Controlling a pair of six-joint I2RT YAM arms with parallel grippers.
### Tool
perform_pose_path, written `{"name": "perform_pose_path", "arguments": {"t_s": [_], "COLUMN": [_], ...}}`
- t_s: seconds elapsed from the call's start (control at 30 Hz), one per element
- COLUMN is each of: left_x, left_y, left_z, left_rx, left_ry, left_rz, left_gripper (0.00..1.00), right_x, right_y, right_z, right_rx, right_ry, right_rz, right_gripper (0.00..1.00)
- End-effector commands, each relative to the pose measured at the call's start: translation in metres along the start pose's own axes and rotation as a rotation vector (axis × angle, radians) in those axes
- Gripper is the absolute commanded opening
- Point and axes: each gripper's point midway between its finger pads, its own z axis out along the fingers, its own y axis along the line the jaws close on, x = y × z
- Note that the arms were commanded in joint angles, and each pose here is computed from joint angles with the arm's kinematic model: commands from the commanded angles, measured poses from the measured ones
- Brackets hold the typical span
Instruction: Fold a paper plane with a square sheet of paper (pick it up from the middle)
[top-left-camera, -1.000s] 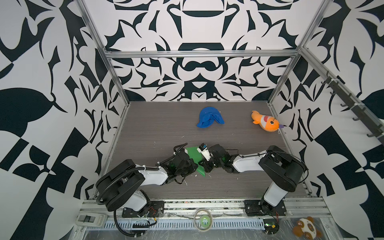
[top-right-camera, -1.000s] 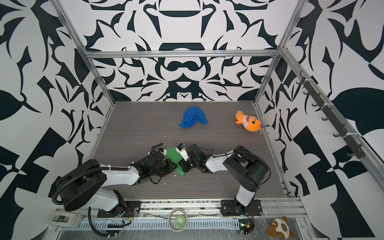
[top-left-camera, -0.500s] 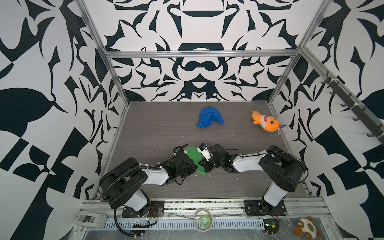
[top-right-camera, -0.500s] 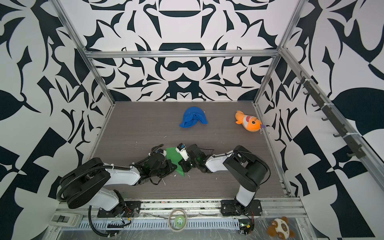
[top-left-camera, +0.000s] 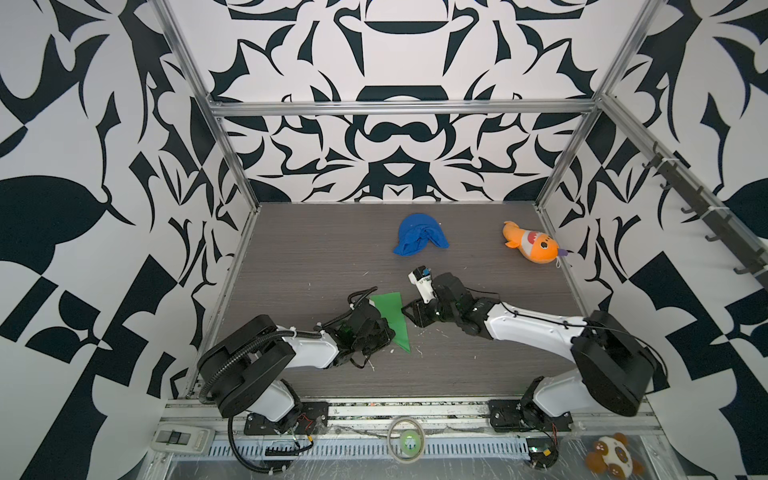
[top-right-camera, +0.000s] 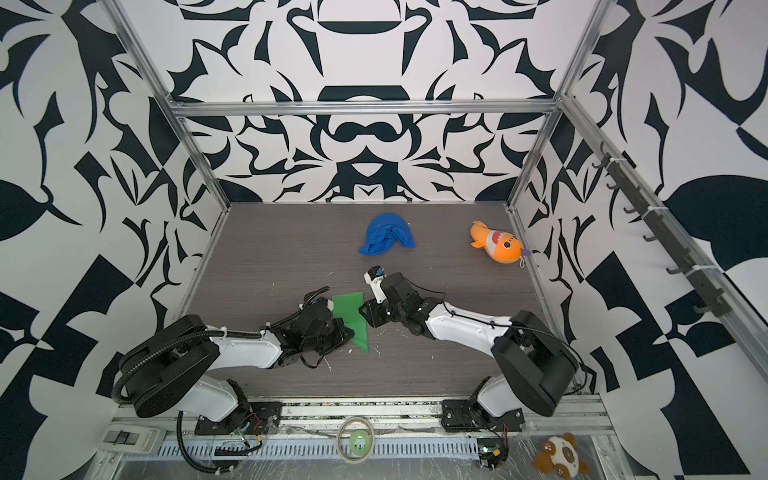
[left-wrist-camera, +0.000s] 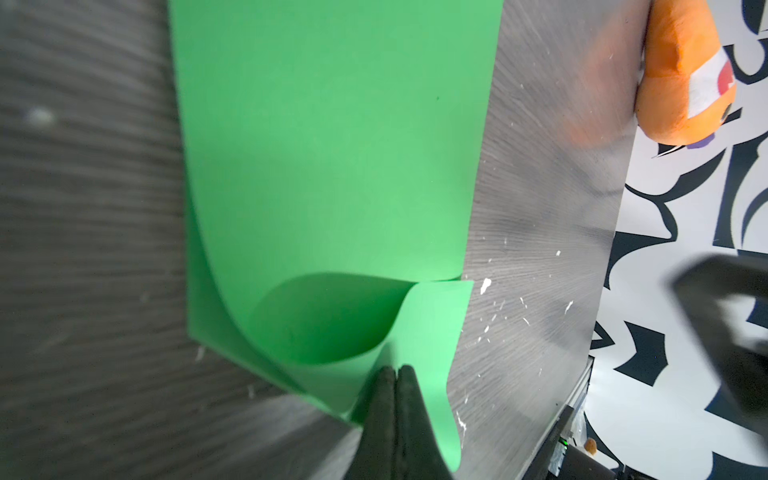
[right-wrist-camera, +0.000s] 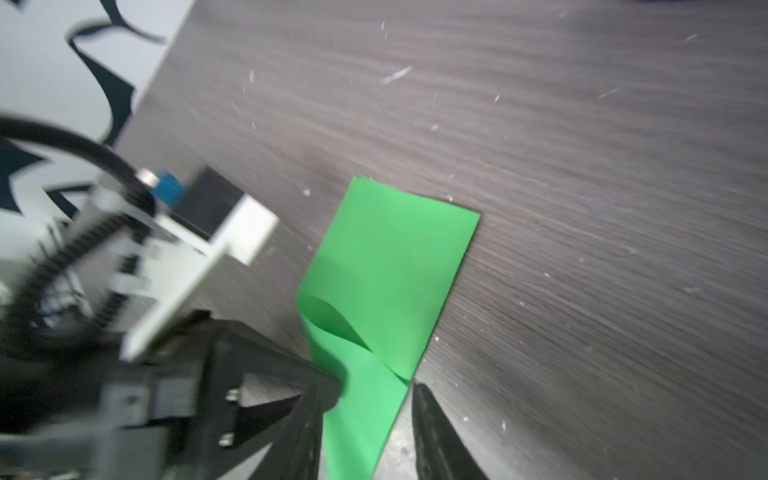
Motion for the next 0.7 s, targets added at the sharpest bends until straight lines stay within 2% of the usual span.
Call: {"name": "perform_pose_path", "arguments": {"t_s": [0.0,0.07,0.17,0.3,0.47,0.67], "left_x": [0.012,0.013,0.012,0.010,0.010,0.010], "left_y": [0.046,0.047,0.048,0.048,0.048,0.049], "left_z": [0.002,0.002,0.001,0.000,0.000,0.000], "left_rx": [-0.180,-0.185,-0.188,-0.195,-0.199,-0.204], "left_ry": [0.039,0.039,0.032,0.023,0.022,0.023], "left_rz": [-0.023,-0.027,-0.035,-0.040,-0.038,-0.036], "left_gripper": [0.00,0.00,0.00,0.00,0.00,0.00], "right_x": [0.020,0.032,0.043,0.054,0.068,0.079], "right_y": [0.004,0.014,0.024,0.036,0.037,0.027], "right_z": [-0.009,-0.008,-0.006,0.001,0.018,0.026], "right_rx": [-0.005,-0.069,-0.115,-0.138,-0.135,-0.100], "right_ry": [0.110,0.154,0.204,0.250,0.303,0.329], "right_rz": [0.164,0.258,0.338,0.336,0.367,0.385], "right_gripper": [0.29,0.23,0.17,0.13,0.07,0.05]}}
